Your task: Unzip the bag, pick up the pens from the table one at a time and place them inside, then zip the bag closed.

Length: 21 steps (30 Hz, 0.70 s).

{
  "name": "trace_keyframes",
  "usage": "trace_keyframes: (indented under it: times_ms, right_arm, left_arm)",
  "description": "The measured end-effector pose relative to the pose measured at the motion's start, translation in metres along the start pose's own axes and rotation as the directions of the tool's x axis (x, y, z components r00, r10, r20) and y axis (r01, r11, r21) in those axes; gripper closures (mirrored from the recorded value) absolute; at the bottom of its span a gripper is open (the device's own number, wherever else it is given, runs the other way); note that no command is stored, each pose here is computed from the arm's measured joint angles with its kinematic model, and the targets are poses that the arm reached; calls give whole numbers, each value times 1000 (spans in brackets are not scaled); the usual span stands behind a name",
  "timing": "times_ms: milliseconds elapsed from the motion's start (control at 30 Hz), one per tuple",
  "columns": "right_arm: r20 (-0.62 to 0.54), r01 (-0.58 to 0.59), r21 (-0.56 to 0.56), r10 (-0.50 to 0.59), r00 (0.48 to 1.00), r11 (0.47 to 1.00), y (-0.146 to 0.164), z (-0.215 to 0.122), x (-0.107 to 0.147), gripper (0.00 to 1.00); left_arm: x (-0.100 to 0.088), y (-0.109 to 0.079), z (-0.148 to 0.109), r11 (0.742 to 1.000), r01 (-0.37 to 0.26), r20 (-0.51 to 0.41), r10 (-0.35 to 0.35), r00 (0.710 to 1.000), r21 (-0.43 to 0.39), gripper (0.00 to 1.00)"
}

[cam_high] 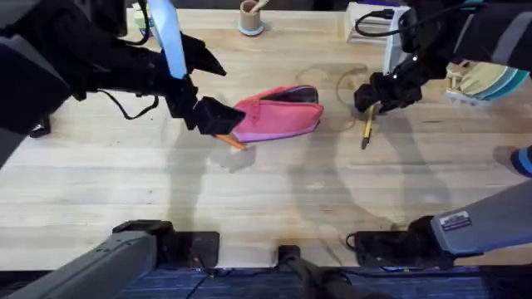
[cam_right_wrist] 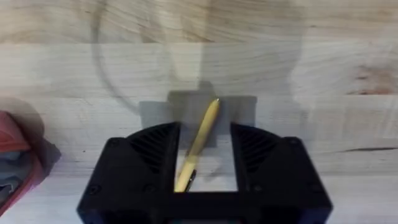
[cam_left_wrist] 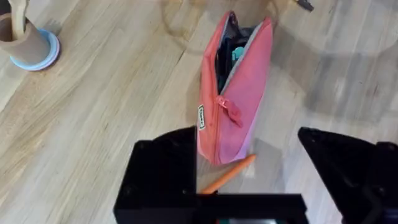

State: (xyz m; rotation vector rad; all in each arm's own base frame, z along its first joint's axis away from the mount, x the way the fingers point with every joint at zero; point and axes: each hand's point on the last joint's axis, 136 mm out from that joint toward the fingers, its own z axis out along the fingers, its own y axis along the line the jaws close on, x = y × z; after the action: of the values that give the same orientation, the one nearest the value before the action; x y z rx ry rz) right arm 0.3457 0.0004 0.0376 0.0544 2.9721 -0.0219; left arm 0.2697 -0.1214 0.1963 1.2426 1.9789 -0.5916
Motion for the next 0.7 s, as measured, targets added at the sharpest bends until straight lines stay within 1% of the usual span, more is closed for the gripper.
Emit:
trace_keyframes:
  times_ms: [133,233,300,333,600,700]
  right_arm:
    - [0,-2,2,2,1000,1000,0,0,0,706]
    - [2,-3,5,3,1000,1000,-1,0,-1,795]
    - [5,-5,9,5,1000,1000,-2,0,-1,910]
    - [6,-6,10,6,1000,1000,-2,0,-1,950]
    - [-13,-4,-4,4,1000,1000,1,-3,-1,970]
    - [-2,6,-14,-6,1000,1000,3,-8,-7,970]
  left_arm:
    - [0,0,0,1000,0,0,0,1000,0,8]
    - [0,0,0,1000,0,0,0,1000,0,8]
    - [0,0,0,1000,0,0,0,1000,0,8]
    - [0,0,0,1000,0,0,0,1000,0,8]
    - [0,0,0,1000,0,0,0,1000,0,8]
    - [0,0,0,1000,0,0,0,1000,0,8]
